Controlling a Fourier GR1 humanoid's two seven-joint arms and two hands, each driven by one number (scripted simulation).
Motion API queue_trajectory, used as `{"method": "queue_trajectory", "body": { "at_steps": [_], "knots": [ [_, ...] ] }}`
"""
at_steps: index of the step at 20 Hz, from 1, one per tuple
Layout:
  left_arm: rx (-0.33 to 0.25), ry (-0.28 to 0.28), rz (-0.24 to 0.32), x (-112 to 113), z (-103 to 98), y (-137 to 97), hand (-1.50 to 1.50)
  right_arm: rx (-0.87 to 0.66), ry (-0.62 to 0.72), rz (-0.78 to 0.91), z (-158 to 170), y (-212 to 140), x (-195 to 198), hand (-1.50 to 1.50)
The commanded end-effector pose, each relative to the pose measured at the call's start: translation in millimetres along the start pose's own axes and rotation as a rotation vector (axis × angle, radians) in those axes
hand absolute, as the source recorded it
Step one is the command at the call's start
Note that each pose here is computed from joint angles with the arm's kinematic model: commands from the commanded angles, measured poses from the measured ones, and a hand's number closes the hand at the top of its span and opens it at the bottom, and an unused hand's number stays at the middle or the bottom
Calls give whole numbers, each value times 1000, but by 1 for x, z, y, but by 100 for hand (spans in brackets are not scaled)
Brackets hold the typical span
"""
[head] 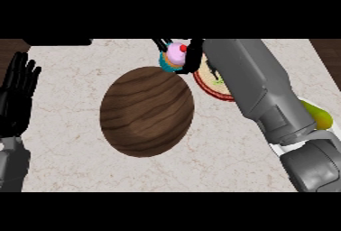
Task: Pick the cupcake from the plate and place it in the bowl
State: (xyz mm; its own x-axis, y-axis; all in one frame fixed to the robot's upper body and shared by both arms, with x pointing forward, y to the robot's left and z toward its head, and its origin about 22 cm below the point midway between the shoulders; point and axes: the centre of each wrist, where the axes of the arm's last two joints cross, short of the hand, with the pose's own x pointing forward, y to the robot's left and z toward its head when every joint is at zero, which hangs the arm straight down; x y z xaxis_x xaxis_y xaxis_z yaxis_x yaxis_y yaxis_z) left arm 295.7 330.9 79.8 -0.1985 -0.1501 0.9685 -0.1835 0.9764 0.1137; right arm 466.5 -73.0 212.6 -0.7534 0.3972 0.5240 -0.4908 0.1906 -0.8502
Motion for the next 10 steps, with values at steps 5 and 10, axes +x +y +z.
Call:
{"method": "queue_trajectory", "body": {
  "at_steps": [5,10],
  "knots": [
    [-19,-11,17,8,4,-8,0,25,71,96,-14,79,-9,150],
    [-38,-32,16,8,-2,-19,0,-11,239,-28,-10,105,-22,-150]
  ]
}}
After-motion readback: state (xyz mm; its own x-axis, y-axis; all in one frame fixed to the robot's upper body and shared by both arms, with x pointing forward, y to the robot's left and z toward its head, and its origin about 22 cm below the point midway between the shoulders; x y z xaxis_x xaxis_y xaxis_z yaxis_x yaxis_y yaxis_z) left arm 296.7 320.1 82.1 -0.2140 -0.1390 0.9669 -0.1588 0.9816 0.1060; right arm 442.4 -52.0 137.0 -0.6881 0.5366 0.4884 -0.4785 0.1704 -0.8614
